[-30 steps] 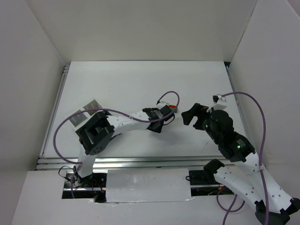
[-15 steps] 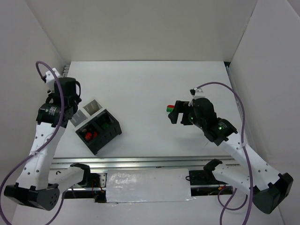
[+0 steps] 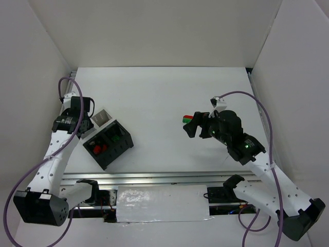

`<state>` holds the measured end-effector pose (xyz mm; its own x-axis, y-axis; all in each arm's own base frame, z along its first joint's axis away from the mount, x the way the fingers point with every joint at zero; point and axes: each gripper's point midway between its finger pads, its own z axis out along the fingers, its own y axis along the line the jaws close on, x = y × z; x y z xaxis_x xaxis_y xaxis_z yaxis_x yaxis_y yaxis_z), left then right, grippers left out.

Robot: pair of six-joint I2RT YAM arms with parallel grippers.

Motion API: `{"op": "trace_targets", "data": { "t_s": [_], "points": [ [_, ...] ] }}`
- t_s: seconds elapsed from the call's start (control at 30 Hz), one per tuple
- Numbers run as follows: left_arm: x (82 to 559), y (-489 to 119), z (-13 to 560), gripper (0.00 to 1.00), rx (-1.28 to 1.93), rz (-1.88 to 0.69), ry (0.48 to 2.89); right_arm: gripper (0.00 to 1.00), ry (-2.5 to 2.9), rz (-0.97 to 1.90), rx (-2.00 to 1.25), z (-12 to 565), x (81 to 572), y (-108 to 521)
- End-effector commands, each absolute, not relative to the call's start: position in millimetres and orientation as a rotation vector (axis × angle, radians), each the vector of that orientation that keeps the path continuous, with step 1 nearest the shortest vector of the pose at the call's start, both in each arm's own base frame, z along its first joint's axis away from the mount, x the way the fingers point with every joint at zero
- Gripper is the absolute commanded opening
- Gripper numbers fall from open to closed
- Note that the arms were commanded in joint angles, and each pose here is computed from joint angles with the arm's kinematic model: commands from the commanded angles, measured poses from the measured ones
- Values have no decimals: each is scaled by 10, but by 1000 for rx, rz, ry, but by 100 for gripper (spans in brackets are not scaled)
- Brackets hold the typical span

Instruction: Sort the legos into containers by color

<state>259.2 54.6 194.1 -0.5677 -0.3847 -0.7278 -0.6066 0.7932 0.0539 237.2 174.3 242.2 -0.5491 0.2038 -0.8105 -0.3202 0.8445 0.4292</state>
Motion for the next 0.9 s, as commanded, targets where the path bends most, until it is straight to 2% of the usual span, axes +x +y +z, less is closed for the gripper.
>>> {"op": "trace_targets", "data": {
  "t_s": [0.0, 0.87],
  "points": [
    [2672, 564, 2003, 0, -716, 373, 2203, 100, 1991, 703, -115, 2518, 2372, 1779],
    [2670, 534, 1874, 0, -667, 352, 2228, 100, 1974, 696, -105, 2549, 2355, 1742]
  ]
}}
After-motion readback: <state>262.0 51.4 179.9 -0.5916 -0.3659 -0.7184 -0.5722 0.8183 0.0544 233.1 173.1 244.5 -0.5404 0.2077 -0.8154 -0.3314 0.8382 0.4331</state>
